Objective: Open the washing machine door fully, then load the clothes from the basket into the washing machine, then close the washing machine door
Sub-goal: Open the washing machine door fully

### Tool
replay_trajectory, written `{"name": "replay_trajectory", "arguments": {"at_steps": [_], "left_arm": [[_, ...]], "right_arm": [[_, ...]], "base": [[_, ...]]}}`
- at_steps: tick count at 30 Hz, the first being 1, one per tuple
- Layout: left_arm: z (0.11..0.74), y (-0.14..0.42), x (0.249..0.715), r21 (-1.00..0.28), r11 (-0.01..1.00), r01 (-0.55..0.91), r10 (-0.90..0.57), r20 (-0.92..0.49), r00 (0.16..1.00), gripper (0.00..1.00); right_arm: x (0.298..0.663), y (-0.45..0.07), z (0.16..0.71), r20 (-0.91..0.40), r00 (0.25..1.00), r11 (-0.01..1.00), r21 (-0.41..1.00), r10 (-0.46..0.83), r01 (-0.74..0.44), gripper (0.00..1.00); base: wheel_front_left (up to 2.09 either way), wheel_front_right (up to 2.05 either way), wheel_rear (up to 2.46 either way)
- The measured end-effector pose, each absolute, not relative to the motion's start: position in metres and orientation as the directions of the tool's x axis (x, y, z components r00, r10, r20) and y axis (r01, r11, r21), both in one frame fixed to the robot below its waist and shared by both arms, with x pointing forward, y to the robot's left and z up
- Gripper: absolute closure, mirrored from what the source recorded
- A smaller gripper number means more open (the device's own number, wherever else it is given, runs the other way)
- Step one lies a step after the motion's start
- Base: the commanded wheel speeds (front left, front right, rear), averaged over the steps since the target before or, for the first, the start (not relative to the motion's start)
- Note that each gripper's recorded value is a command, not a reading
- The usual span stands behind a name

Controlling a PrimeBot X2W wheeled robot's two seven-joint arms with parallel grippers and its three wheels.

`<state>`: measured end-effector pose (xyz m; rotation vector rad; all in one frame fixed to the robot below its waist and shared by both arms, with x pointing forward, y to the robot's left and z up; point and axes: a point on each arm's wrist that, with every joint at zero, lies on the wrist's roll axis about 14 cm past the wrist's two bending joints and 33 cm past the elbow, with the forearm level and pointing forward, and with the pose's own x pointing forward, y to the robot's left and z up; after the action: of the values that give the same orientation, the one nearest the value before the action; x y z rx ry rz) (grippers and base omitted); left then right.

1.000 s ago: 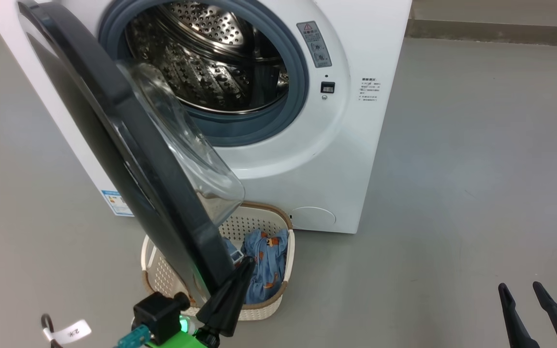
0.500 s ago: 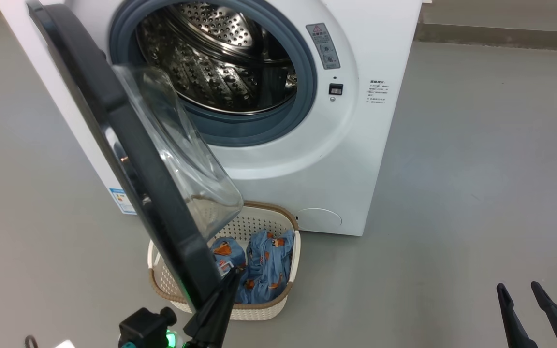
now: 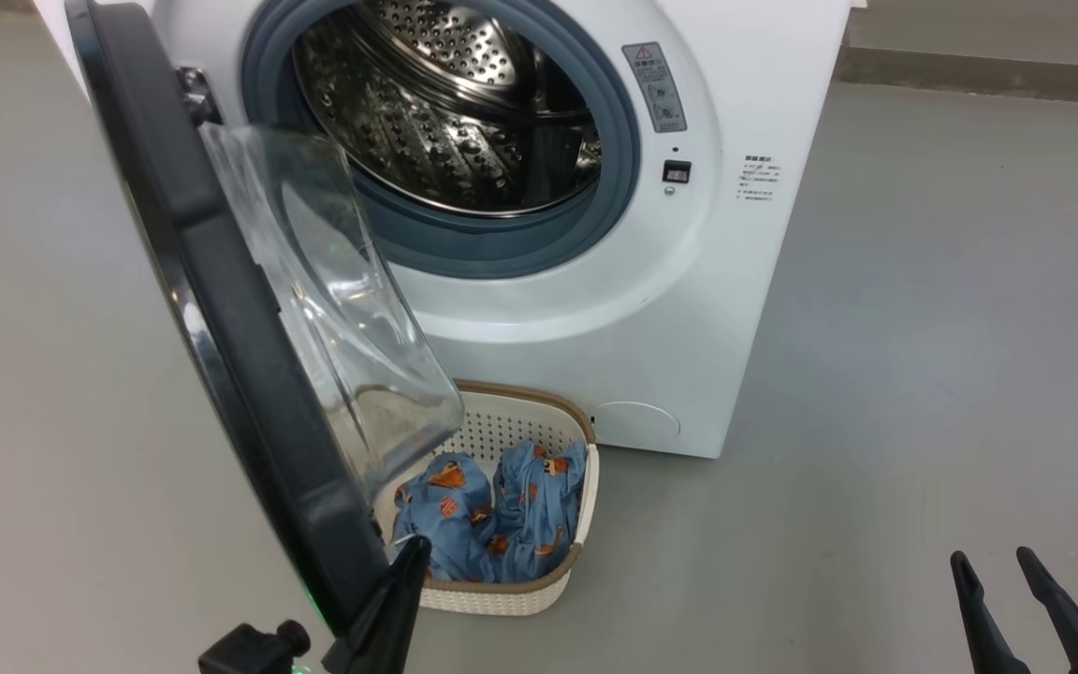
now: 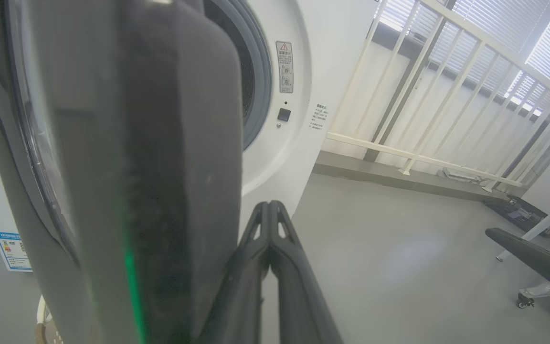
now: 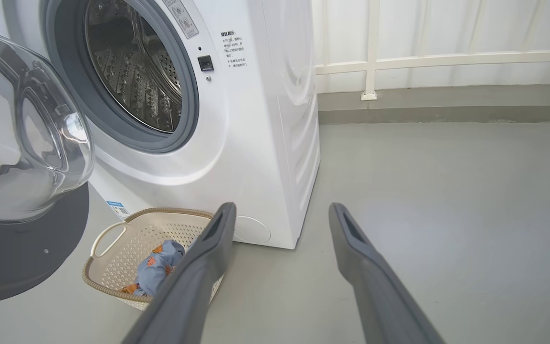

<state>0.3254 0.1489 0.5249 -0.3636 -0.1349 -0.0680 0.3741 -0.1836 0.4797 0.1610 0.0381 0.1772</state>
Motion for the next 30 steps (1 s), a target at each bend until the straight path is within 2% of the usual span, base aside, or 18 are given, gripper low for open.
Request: {"name": "replay_trajectory", "arguments": {"at_steps": [15, 30], "left_arm": [[0.521, 0.177, 0.309, -0.323, 0.946, -0.025, 0.068, 0.123, 0.990, 1.00], [0.520, 0.248, 0.289, -0.275, 0.921, -0.274, 0.313, 0.108, 0.944, 1.00]], "right_arm": [[0.384, -0.167, 0.477, -0.031, 0.973, 0.962, 0.165, 0.227, -0.219, 0.00], [0.391, -0.152, 0.475, -0.035, 0.963, 0.951, 0.168, 0.268, -0.259, 0.00]], "base": [[0.00, 0.00, 0.00], [0.00, 0.00, 0.00]]}}
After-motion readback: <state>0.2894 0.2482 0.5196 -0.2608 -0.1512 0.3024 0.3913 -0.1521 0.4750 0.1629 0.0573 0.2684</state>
